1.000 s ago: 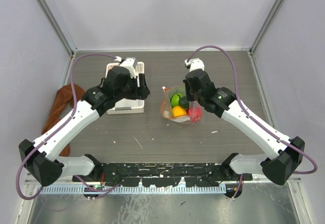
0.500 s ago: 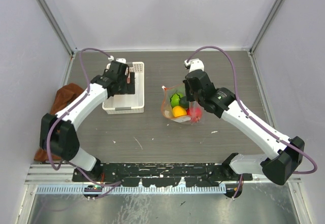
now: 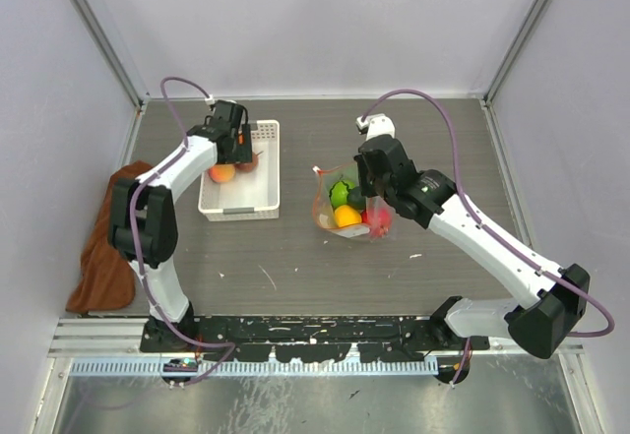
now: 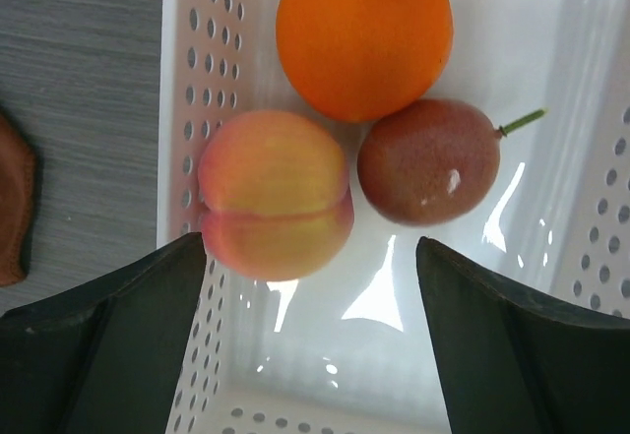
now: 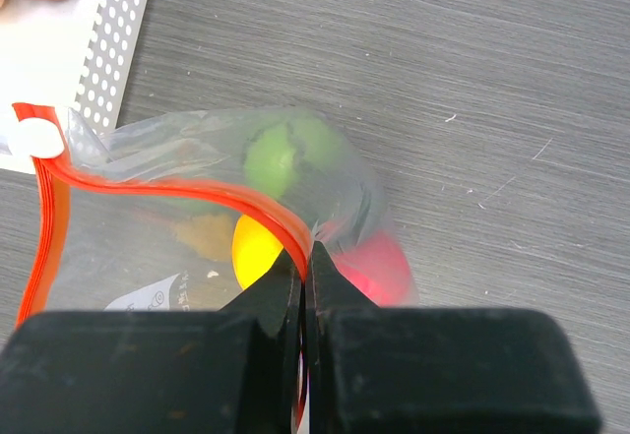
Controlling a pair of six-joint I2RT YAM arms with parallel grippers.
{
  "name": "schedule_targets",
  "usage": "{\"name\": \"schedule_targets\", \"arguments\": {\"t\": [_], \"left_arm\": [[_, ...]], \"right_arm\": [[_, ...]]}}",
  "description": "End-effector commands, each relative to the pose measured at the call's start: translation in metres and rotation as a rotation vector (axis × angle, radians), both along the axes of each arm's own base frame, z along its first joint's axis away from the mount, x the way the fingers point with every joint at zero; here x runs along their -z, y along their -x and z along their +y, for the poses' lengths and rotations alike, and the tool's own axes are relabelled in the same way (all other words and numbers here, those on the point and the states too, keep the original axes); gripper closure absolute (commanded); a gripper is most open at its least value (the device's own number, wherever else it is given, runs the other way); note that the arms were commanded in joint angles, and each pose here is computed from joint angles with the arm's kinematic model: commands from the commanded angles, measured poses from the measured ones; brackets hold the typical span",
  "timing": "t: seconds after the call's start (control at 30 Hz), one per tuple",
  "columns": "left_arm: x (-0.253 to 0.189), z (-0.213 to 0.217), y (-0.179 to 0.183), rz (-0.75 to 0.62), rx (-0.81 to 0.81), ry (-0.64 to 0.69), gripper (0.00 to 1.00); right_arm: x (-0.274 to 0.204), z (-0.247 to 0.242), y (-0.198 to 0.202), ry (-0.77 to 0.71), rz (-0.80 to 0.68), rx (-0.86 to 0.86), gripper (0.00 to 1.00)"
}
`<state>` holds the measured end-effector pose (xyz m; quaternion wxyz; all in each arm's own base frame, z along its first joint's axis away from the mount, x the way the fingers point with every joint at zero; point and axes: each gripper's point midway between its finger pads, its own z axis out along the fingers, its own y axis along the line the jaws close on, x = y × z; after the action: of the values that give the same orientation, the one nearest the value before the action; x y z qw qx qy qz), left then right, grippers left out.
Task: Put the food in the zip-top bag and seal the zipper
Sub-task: Pick up the fake fruit from the bin.
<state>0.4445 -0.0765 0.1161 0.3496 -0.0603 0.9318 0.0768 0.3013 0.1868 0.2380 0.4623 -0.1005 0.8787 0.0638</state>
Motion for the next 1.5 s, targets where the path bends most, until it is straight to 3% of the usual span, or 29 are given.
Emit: {"name": "schedule_targets", "arguments": {"t": [0.0,0.27,0.5,1.0,1.1,1.23,1.47], "left_arm": [[-0.01,0.009,-0.032,-0.066,-0.026,-0.05,0.12],[0.019,0.011,-0.034,0.014,-0.019,-0.05,0.12],[0.037,-0.006,-0.023,0.063,0.028,0.04,0.12],[0.056,-0.017,-0.003,0.128,0.041,0.114,0.04],[0.058,-0.017,-0.004,0.136,0.04,0.114,0.07],[0.055,-0.019,-0.004,0.128,0.044,0.126,0.21],[0.036,-0.02,0.007,0.085,0.057,0.153,0.34]], "right_arm": [[-0.012,0.007,-0.01,-0.04,-0.045,-0.003,0.94],[-0.008,0.009,-0.012,-0.031,-0.038,-0.01,0.94],[-0.006,0.012,-0.011,-0.035,-0.029,-0.017,0.94],[-0.005,0.014,-0.011,-0.041,-0.025,-0.024,0.94],[-0.005,0.013,-0.011,-0.042,-0.025,-0.025,0.94],[-0.005,0.013,-0.01,-0.043,-0.027,-0.023,0.94],[-0.006,0.015,-0.011,-0.048,-0.026,-0.027,0.94]]}}
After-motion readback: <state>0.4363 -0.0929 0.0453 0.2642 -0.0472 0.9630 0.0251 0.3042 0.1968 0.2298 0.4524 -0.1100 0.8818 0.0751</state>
